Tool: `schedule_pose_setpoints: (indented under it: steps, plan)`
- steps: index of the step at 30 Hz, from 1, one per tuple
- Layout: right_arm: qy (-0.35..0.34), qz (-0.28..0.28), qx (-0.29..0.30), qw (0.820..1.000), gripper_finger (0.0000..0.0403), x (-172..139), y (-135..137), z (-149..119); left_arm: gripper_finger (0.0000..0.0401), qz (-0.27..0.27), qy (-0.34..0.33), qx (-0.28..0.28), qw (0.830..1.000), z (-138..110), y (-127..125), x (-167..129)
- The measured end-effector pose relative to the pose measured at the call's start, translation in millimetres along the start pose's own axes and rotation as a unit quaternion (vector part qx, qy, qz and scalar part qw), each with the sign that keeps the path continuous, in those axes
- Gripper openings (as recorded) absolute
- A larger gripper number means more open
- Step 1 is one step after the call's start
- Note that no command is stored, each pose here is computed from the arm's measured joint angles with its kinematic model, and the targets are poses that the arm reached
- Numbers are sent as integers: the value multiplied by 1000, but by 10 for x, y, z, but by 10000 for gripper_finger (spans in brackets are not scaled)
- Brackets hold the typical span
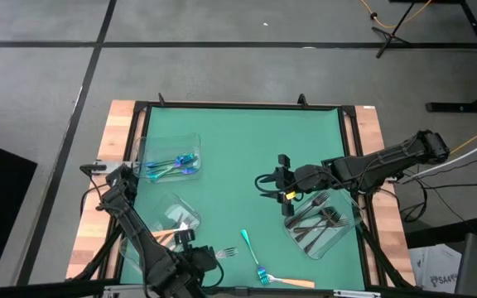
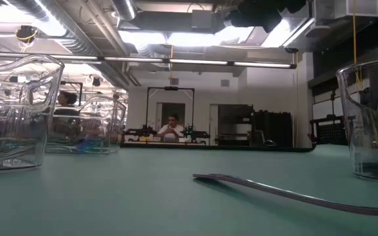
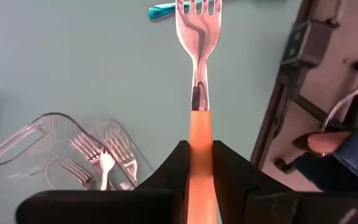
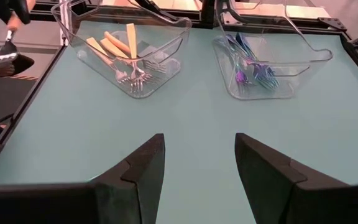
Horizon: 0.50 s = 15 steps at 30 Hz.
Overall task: Sort silverware by color (type)
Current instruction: Put the left yellow fork into the bottom transparent bin
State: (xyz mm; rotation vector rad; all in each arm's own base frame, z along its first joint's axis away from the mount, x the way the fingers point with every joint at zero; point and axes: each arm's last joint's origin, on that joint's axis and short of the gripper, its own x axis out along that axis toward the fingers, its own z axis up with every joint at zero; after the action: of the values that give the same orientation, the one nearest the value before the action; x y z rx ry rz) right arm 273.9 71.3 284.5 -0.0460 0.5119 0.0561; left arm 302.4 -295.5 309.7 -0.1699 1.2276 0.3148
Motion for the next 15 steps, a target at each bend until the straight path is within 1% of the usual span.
schedule_pose_setpoints:
  steps: [4,8,11,15]
  plan:
    - [-1,2,0,1000,186,-1,2,1,39,-11,-8,10,1000,-6,46,-114]
    - [-1,1,13,1000,186,-1,2,1,39,-16,-16,10,1000,-32,229,-284]
    - [0,1,16,1000,186,0,2,1,39,1,-1,-16,1000,-149,480,-336]
    - [0,3,17,1000,186,-1,3,0,39,46,20,-90,995,-482,877,-305]
